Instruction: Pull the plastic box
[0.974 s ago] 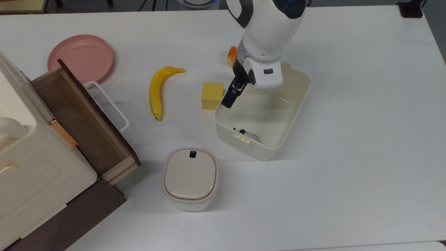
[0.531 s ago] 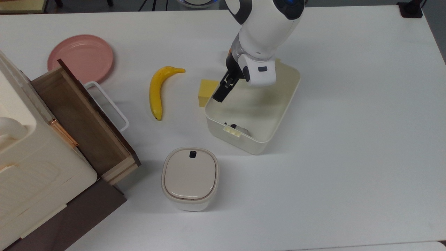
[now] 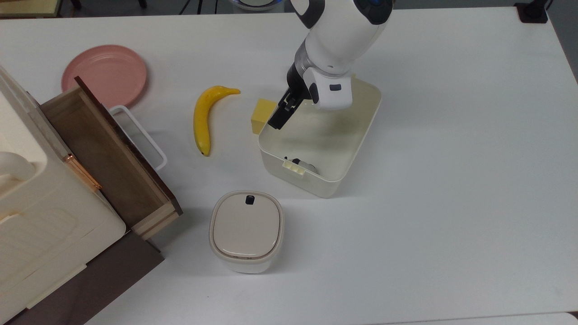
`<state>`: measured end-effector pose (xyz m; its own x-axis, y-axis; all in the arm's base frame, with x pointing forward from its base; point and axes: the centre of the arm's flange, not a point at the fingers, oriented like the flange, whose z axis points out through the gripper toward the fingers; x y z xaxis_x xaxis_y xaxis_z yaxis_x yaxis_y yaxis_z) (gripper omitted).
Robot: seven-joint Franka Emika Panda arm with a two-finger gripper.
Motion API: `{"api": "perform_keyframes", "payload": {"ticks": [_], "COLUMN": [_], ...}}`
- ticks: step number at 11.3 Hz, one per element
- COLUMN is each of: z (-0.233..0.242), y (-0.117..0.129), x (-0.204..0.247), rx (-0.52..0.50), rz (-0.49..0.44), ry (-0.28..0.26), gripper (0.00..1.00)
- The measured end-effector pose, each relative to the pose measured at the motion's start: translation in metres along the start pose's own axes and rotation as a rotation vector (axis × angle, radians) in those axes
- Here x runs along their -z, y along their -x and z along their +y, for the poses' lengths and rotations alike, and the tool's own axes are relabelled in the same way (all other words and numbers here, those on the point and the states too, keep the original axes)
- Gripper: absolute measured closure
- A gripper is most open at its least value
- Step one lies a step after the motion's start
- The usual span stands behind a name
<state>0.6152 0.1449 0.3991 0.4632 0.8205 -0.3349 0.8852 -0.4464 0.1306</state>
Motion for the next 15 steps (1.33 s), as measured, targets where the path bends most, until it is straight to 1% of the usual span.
{"api": "perform_keyframes", "payload": {"ticks": [1, 2, 3, 5, 6, 7, 9, 10, 11, 12, 13, 15], "z": [0.002, 0.004, 0.005, 0.006, 0.011, 0.020, 0.036, 0.040, 0.039, 0.034, 0.029, 0.021], "y": [0.001, 0.003, 0.006, 0.018, 0.032, 0.053, 0.103, 0.123, 0.137, 0.145, 0.149, 0.161], "x": [0.005, 0.014, 0.027, 0.057, 0.071, 0.084, 0.109, 0.121, 0.128, 0.131, 0.134, 0.146], "rx": [-0.009, -0.052, -0.139, -0.342, -0.447, -0.552, -0.773, -0.867, -0.959, -1.040, -1.094, -1.143], "rz": [0.007, 0.021, 0.045, 0.106, 0.132, 0.166, 0.233, 0.265, 0.268, 0.238, 0.213, 0.191], "ry": [0.007, 0.016, 0.021, 0.016, 0.013, -0.006, -0.042, -0.065, -0.089, -0.115, -0.129, -0.134], "gripper": [0.00, 0.00, 0.00, 0.00, 0.00, 0.00, 0.00, 0.00, 0.00, 0.00, 0.00, 0.00]}}
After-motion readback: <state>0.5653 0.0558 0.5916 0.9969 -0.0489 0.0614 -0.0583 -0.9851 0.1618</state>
